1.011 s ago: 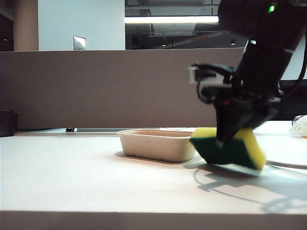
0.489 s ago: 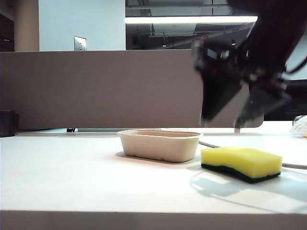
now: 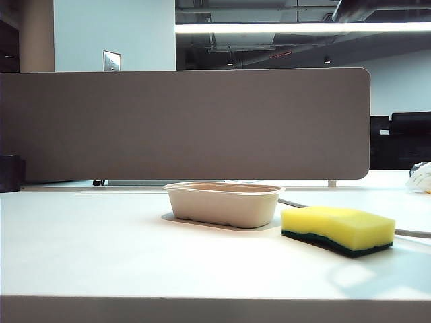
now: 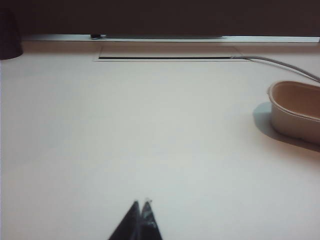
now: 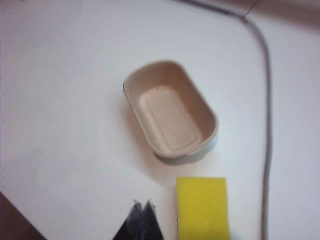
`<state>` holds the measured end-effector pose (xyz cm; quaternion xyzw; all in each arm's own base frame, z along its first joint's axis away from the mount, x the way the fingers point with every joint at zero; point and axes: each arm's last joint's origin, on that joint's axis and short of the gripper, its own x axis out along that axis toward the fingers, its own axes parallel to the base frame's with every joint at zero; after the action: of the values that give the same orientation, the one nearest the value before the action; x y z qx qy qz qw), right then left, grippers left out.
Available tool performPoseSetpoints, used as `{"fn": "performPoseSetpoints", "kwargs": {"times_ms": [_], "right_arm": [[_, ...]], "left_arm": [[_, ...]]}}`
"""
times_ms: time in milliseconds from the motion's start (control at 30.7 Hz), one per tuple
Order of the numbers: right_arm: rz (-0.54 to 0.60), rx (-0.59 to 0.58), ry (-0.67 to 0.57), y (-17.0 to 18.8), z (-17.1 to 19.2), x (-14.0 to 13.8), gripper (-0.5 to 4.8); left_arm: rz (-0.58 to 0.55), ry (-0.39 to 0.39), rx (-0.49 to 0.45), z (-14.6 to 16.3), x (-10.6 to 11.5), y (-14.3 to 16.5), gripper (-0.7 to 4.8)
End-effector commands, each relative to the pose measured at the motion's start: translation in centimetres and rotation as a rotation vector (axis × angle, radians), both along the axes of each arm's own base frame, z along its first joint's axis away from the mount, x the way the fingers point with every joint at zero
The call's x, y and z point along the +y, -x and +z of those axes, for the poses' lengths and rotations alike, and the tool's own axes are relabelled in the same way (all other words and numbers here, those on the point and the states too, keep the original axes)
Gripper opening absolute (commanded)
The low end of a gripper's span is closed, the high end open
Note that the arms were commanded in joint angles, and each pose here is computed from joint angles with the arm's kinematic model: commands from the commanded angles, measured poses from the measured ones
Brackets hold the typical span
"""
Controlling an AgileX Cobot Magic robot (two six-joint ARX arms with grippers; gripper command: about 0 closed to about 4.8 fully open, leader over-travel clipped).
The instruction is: Take out the cleaning sponge from the paper lunch box and place it on the table.
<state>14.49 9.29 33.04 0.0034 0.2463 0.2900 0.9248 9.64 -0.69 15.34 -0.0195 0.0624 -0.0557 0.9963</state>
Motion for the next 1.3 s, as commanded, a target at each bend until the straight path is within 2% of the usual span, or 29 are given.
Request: {"fn": "performPoseSetpoints", "kwargs": {"times_ms": [33, 98, 228, 359, 587, 1043, 1076, 1174, 1304], "right_arm": [[-0.068, -0.083, -0.03, 1.5, 1.1, -1.2, -0.06], [-0.111, -0.134, -0.042, 2.7, 1.4, -2.1, -0.06], [-0.281, -0.234, -0.034, 4.9, 0.9, -4.0, -0.06], [-0.362, -0.31, -0.065, 6.8, 0.3, -5.5, -0.06], [-0.367, -0.372, -0.121, 8.6, -0.2, -6.6, -0.04], [-0.367, -0.381, -0.128, 8.9, -0.1, -6.8, -0.05], [-0.366, -0.382, -0.125, 8.9, -0.1, -6.8, -0.04], [-0.364, -0.433, -0.013, 8.8, -0.1, -6.9, -0.05], [-0.406, -0.431, -0.003, 8.6, -1.4, -7.0, -0.05]], "left_arm": [[0.014, 0.0, -0.009, 0.1, 0.2, 0.0, -0.05], [0.021, 0.0, -0.009, 0.1, 0.2, 0.0, -0.05], [0.046, 0.0, -0.009, 0.1, 0.5, 0.0, -0.05], [0.064, 0.0, -0.009, 0.1, 0.7, 0.0, -0.05], [0.062, 0.0, -0.009, 0.1, 0.6, 0.0, -0.05], [0.062, 0.0, -0.009, 0.1, 0.6, 0.0, -0.05], [0.062, 0.0, -0.009, 0.1, 0.6, 0.0, -0.05], [0.062, 0.0, -0.009, 0.1, 0.6, 0.0, -0.05], [0.062, 0.0, -0.009, 0.1, 0.6, 0.0, -0.05]]}}
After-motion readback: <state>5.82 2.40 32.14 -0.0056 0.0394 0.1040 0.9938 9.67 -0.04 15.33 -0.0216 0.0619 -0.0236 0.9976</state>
